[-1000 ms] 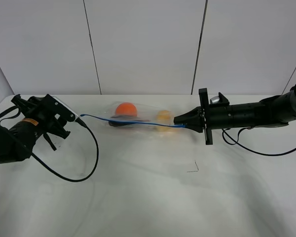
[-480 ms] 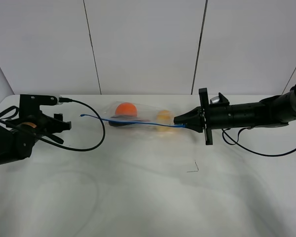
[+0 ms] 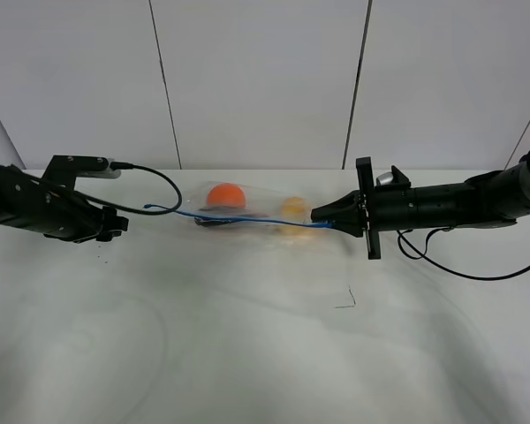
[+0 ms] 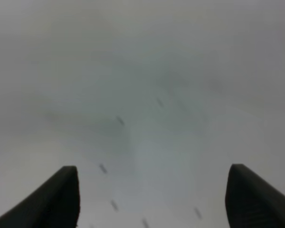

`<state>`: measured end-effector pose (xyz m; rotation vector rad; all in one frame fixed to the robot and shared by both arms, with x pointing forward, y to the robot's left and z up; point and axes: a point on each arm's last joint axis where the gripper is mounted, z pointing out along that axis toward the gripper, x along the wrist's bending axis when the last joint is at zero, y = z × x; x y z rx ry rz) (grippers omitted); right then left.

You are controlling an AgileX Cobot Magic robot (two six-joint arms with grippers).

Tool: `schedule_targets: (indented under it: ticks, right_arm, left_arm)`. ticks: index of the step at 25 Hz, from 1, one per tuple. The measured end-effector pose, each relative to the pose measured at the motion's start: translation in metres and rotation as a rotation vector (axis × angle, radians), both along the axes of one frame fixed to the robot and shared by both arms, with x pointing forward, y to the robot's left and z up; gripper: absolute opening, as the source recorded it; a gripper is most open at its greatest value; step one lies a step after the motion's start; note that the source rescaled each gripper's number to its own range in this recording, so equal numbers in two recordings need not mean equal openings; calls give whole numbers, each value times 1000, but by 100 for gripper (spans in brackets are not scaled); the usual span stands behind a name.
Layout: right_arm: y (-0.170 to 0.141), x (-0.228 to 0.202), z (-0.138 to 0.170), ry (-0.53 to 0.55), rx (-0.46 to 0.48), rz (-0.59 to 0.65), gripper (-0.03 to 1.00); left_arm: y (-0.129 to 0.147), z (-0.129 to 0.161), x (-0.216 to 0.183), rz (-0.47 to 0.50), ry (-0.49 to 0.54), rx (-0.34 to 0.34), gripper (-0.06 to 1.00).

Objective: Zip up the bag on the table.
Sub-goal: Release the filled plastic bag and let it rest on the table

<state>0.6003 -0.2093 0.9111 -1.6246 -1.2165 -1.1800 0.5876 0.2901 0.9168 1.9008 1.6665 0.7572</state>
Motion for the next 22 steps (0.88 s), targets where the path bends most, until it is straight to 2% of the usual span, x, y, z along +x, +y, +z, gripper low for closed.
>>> schedule_targets:
  ticks: [2,8,14,17,22]
  right_arm:
    - [0,0,0,0,0,-1,0]
    - [0,0,0,0,0,-1,0]
    - [0,0,0,0,3,-4,0]
    - [0,0,0,0,3,-4,0]
    - [0,0,0,0,3,-4,0]
  left_arm:
    - [-2,7,3,-32,132,-32,77]
    - [-9,36,17,-91,287,-88,78]
    - [-10,60,21,-45,420,-129,96]
    - [-9,74,20,-12,504,-128,98]
    - [-5,89,6,3,679,-78,98]
